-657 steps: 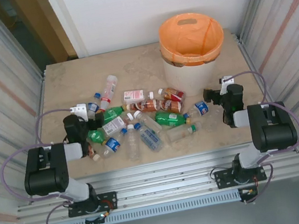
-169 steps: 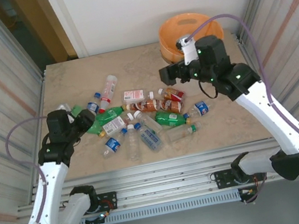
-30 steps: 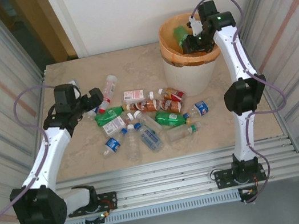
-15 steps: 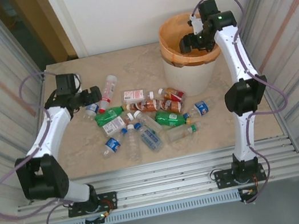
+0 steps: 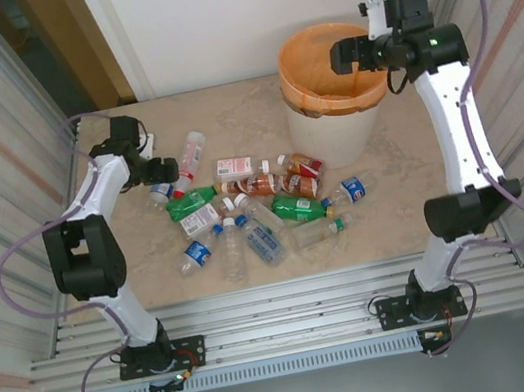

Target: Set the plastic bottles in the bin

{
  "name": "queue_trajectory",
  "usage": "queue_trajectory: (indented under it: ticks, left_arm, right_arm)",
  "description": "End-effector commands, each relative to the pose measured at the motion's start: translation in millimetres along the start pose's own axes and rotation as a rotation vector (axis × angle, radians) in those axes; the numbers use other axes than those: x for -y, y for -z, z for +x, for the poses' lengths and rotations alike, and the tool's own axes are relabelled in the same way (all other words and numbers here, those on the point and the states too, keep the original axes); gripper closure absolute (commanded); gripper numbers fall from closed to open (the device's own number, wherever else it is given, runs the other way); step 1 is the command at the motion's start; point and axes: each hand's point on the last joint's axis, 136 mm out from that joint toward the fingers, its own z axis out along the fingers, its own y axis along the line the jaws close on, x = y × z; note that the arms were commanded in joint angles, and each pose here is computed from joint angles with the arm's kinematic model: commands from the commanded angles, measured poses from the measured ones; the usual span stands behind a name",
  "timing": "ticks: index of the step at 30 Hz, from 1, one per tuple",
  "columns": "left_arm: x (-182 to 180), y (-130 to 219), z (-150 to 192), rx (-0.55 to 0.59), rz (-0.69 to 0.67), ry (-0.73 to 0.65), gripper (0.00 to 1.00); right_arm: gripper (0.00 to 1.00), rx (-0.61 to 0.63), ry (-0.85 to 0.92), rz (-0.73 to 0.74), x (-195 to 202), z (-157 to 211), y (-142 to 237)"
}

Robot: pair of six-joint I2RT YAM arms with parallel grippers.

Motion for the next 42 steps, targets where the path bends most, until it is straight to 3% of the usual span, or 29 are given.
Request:
queue_trajectory:
  ticks: [1,5,17,34,42]
  left_arm:
    - [-6,-5,6,-0.062,0.015,-0.037,0.10]
    - [-10,-17,9,-0.101,0.024,-0.026,0.16]
    - [-13,-50,21,-0.197,0.028,0.003,0.17]
    - [-33,-86,45,-0.320,-0.011,0.073,0.28]
    - [-34,-85,47,-0.325,-0.011,0.073,0.48]
  right_arm:
    - [0.02,0.106,-0.036,0.047,7,-11,20]
    - [0.02,0.157,-0.060,0.066,11,-4,35]
    - [0.02,0.172,-0.083,0.088,16,17,51]
    - [0.02,0.136,-0.104,0.050,11,32,34]
    - [0.02,0.140,-0.103,0.044,8,33,32]
